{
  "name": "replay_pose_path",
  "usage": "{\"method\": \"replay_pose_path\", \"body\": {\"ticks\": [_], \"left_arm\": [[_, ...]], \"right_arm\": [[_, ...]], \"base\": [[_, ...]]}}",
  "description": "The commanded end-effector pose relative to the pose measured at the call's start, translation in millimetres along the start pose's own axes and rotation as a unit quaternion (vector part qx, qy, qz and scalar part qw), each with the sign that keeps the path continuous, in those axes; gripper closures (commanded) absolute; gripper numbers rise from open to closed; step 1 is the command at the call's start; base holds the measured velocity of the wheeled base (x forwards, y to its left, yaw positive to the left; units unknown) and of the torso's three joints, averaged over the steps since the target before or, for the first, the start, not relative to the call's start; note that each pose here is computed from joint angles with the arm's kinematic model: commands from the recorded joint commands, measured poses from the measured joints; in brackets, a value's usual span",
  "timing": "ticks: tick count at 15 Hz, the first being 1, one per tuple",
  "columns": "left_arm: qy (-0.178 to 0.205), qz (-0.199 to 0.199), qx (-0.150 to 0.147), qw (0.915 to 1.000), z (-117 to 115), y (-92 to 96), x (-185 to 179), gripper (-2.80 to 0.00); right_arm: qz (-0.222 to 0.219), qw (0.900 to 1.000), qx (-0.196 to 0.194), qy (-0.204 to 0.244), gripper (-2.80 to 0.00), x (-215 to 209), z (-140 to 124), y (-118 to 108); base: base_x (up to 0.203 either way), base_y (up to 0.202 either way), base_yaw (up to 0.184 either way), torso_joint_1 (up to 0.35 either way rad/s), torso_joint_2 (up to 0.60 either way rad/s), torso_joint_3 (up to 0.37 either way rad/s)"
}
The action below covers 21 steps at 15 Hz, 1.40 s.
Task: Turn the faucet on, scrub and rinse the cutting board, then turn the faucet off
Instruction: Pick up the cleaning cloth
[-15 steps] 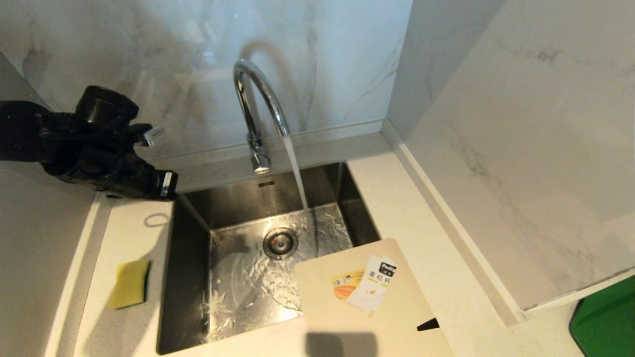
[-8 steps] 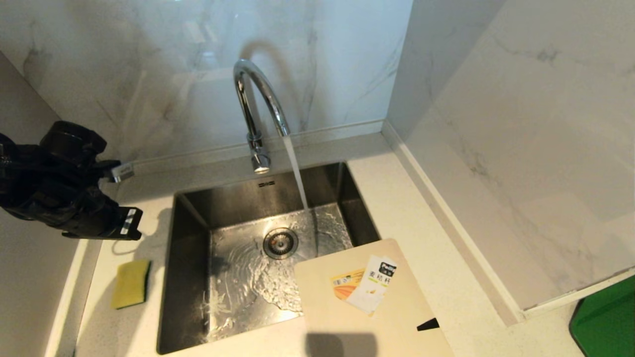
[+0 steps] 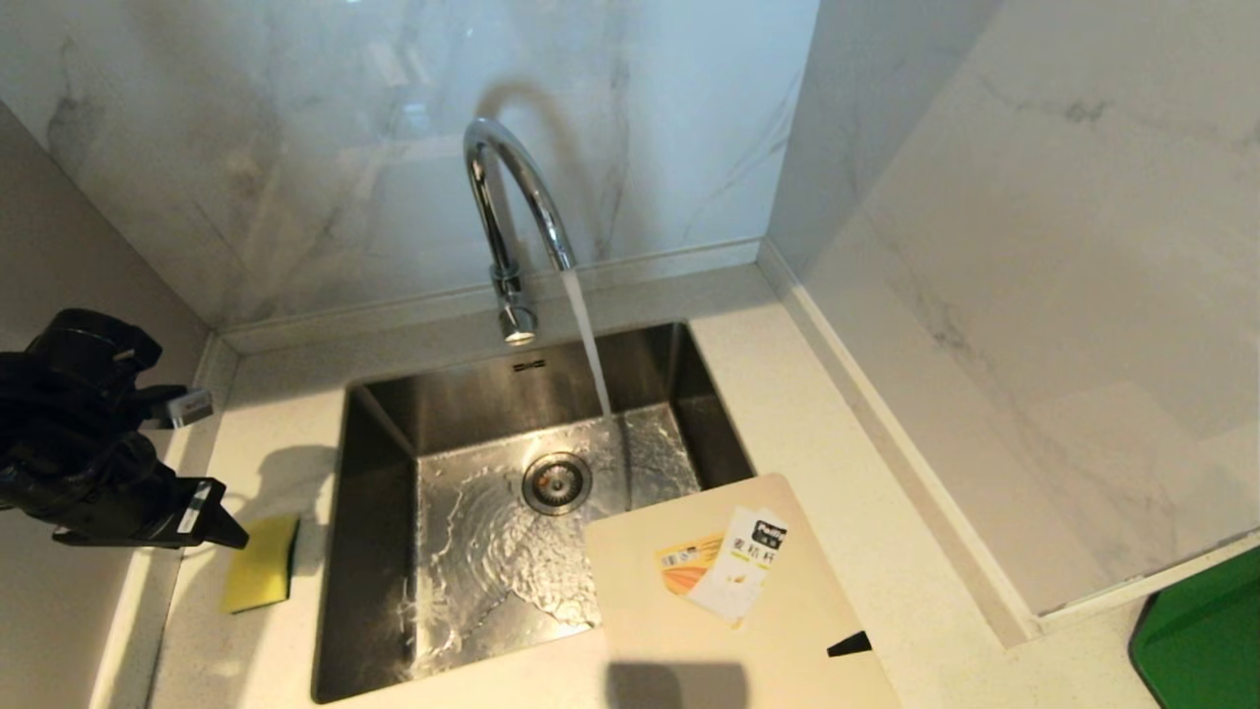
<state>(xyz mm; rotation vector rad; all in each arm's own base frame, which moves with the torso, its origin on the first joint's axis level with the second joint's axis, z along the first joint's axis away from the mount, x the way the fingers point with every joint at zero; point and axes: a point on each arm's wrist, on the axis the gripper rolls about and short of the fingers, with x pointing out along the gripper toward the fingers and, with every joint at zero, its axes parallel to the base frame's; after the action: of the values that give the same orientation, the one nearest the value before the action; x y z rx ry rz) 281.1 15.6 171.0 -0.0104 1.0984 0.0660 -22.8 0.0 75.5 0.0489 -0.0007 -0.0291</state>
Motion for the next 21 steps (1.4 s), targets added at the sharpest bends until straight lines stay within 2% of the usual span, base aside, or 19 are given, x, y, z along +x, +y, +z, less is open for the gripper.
{"method": "replay_pose_path", "body": {"ticks": [1,4,7,10,13,21], "left_arm": [[0.018,0.006,-0.017,0.9997,-8,8.0,5,-2.8],[0.032,0.011,-0.035,0.9988,-12,12.8,14,-2.8],[0.043,0.013,-0.073,0.9963,-14,13.2,28,-2.8],[0.048,0.013,-0.089,0.9948,-19,13.9,48,-2.8],[0.038,0.002,-0.094,0.9949,-15,13.9,58,-2.8],[0.046,-0.017,-0.097,0.994,-6,13.3,79,-2.8]], "right_arm": [[0.0,1.0,0.0,0.001,0.0,0,0,0],[0.0,1.0,0.0,0.001,0.0,0,0,0],[0.0,1.0,0.0,0.0,0.0,0,0,0],[0.0,1.0,0.0,0.0,0.0,0,0,0],[0.0,1.0,0.0,0.0,0.0,0,0,0],[0.0,1.0,0.0,0.001,0.0,0,0,0]], "base": [[0.0,0.0,0.0,0.0,0.0,0.0],[0.0,0.0,0.0,0.0,0.0,0.0],[0.0,0.0,0.0,0.0,0.0,0.0],[0.0,0.0,0.0,0.0,0.0,0.0],[0.0,0.0,0.0,0.0,0.0,0.0],[0.0,0.0,0.0,0.0,0.0,0.0]]}}
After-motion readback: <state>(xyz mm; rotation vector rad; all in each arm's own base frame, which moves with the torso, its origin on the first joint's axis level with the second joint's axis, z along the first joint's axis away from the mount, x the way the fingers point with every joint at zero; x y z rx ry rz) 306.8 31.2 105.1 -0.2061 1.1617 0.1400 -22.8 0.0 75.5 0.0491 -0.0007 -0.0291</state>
